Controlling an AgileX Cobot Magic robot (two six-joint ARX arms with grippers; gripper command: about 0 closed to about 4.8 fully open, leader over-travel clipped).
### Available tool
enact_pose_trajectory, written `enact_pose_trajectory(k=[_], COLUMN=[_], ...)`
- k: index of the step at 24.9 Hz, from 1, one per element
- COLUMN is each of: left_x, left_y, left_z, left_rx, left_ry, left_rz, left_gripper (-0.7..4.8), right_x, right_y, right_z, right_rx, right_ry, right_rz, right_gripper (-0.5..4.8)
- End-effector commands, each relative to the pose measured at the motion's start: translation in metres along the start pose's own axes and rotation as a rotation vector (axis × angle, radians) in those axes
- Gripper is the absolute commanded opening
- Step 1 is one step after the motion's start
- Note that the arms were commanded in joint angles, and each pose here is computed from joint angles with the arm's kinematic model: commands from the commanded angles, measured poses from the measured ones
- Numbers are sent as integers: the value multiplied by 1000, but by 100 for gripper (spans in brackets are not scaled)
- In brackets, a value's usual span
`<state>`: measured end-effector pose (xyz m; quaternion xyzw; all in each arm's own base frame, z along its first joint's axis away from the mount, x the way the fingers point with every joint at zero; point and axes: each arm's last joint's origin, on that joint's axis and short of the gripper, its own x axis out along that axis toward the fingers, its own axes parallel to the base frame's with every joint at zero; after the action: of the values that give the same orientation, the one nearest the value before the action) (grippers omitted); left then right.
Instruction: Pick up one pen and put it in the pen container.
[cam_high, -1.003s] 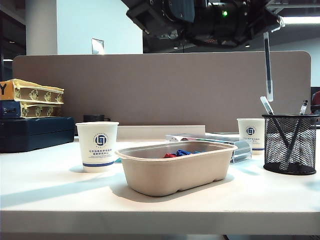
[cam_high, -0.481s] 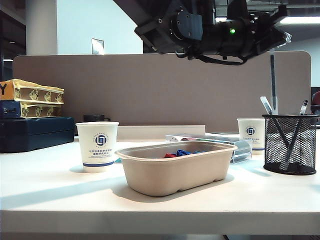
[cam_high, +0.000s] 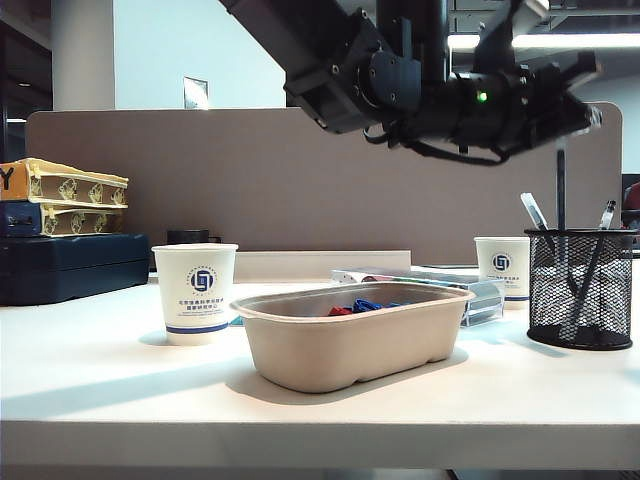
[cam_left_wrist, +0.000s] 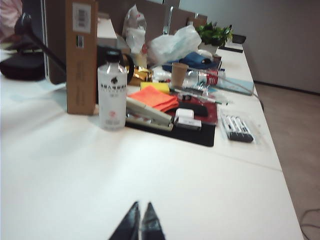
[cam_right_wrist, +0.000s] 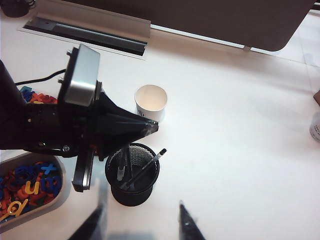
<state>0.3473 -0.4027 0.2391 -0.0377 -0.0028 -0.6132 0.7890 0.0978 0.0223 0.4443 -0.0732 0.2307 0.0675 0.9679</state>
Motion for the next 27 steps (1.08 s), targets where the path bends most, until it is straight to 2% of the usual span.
enact_pose_trajectory(k=[1, 9, 11, 12, 17, 22, 27], left_x=[2, 6, 6, 7, 7, 8, 7], left_y=[0, 0, 0, 0, 0, -1, -3], left_z=[-8, -29, -29, -29, -27, -7, 29], left_rx=[-16, -49, -48, -45, -40, -13, 22], left_ry=[24, 89, 87, 84, 71, 19, -38], left_rz=[1, 11, 12, 12, 10, 5, 3], left_gripper=[-6, 1, 45, 100, 121, 121, 121], right_x=[-2, -4, -3, -3, -4, -4, -3], right_y=[0, -1, -1, 0, 0, 0, 0], right_z=[1, 1, 1, 1, 1, 1, 1], right_rx=[3, 3, 3, 3, 0, 0, 0], right_ry=[-15, -17, -17, -17, -17, -17, -17], right_rz=[-3, -3, -3, -2, 4, 5, 5], right_gripper=[179, 179, 179, 179, 179, 179, 179])
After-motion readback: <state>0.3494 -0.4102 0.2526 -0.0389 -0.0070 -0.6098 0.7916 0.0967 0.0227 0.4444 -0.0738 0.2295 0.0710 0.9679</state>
